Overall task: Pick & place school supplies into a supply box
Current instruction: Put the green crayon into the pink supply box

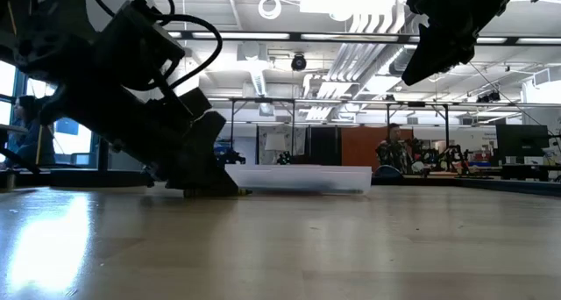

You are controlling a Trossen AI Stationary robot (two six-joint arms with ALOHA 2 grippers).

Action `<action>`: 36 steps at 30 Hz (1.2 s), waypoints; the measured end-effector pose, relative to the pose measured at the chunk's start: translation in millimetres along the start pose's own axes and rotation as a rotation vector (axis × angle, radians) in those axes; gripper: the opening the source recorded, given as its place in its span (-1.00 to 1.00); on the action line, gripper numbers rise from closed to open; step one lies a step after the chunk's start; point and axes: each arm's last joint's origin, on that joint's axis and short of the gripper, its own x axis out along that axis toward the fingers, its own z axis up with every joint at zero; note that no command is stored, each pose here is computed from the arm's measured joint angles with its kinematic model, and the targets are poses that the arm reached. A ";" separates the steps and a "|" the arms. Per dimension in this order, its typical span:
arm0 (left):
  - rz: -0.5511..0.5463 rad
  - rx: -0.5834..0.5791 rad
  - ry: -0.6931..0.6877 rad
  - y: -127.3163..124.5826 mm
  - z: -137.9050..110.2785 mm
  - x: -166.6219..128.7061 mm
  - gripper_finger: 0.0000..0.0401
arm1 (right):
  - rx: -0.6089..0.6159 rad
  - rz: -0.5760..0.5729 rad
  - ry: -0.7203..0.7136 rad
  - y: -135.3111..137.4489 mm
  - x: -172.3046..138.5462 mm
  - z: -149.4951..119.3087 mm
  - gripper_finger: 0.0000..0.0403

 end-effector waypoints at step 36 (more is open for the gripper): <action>0.027 0.040 -0.049 2.0 -10.9 7.4 -0.82 | -0.008 0.001 -0.002 0.1 0.0 0.2 -0.57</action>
